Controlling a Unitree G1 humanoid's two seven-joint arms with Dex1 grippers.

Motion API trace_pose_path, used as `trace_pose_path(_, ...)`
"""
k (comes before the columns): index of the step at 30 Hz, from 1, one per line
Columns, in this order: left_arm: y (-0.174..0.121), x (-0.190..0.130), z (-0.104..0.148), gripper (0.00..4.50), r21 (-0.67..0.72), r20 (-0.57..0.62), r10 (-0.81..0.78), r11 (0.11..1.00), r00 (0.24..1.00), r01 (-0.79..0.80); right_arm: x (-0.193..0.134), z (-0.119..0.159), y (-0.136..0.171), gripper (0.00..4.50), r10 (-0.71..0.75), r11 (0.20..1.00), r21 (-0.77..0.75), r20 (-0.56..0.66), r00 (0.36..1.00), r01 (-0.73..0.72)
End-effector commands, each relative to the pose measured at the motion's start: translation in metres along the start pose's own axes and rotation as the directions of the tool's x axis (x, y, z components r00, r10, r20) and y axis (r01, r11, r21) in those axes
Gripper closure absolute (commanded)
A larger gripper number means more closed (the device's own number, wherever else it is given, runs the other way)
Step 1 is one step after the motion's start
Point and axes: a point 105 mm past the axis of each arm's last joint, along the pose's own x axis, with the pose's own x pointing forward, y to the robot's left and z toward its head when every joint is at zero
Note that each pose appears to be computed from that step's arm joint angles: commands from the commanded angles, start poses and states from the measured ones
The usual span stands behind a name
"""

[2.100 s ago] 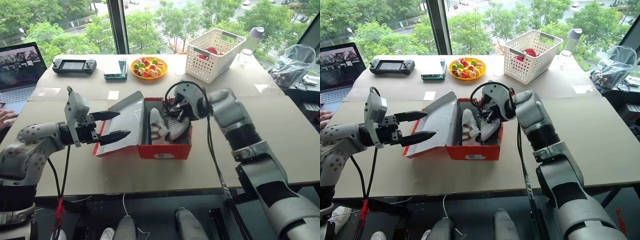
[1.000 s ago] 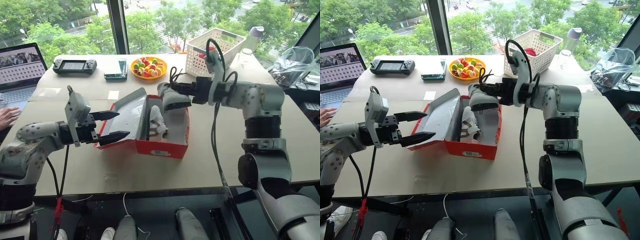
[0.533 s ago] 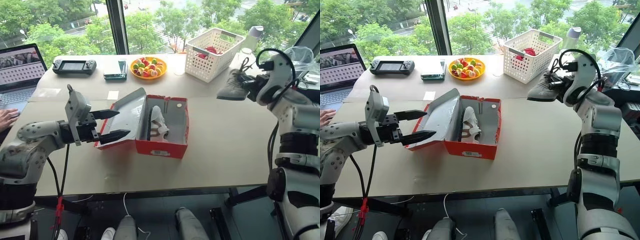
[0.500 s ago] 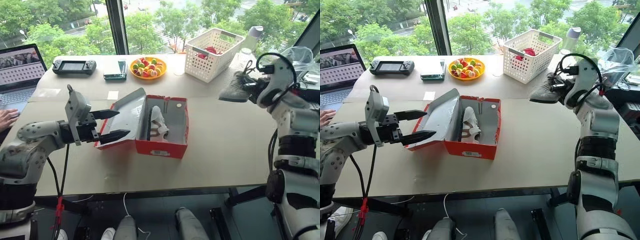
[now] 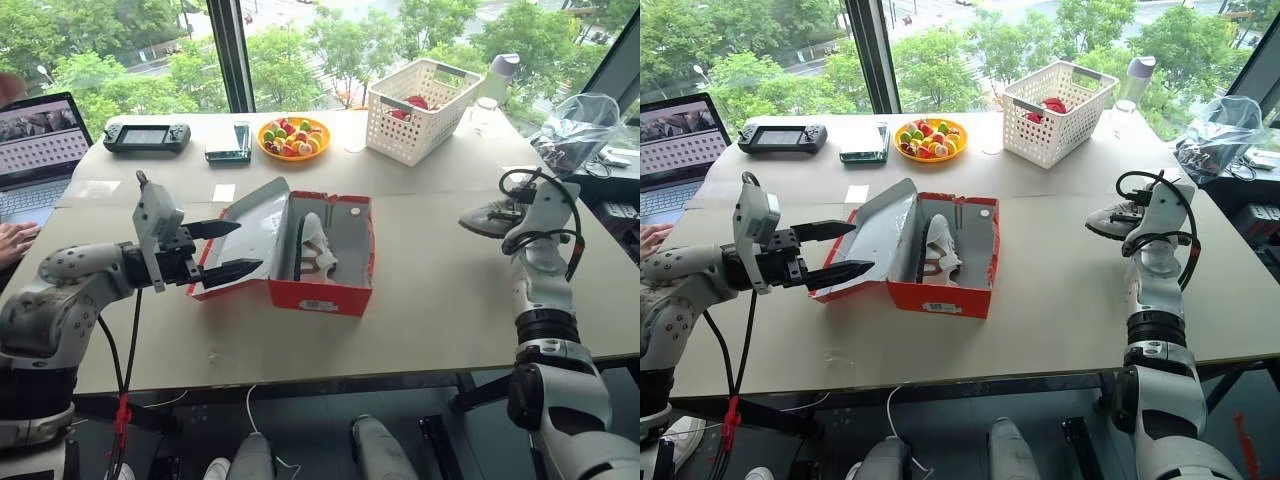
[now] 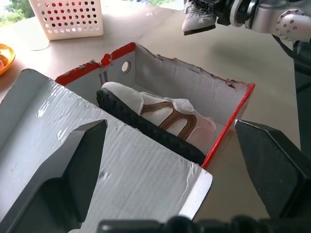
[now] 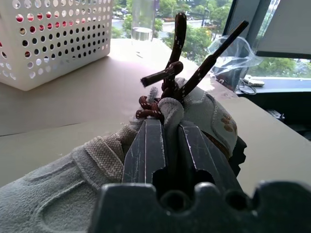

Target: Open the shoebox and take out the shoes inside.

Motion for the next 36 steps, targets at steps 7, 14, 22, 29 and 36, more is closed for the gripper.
trace_pose_path(7,-0.001,0.003,0.009,0.00,0.027,0.018,-0.019,0.999,1.000,0.018,-0.018,0.087,-0.008,1.33,0.114,0.987,-0.128,0.167,0.979,-0.093)
trace_pose_path(14,-0.001,0.001,0.010,0.00,0.031,0.013,-0.014,0.999,1.000,0.013,-0.075,0.167,0.058,1.33,0.581,0.814,-0.133,0.197,0.790,-0.565)
trace_pose_path(22,-0.001,0.005,0.009,0.00,0.027,0.015,-0.023,0.999,1.000,0.023,-0.149,0.156,0.185,0.03,0.937,0.345,0.059,-0.086,0.340,-0.937)
trace_pose_path(29,-0.001,0.007,0.008,0.00,0.031,0.018,-0.028,0.999,0.999,0.027,-0.120,0.096,0.220,0.03,0.845,0.447,0.006,-0.331,0.420,-0.895)
trace_pose_path(36,-0.002,0.006,0.006,0.00,0.027,0.018,-0.027,0.999,0.999,0.026,-0.090,0.082,0.220,0.03,0.790,0.533,0.027,-0.372,0.486,-0.846)
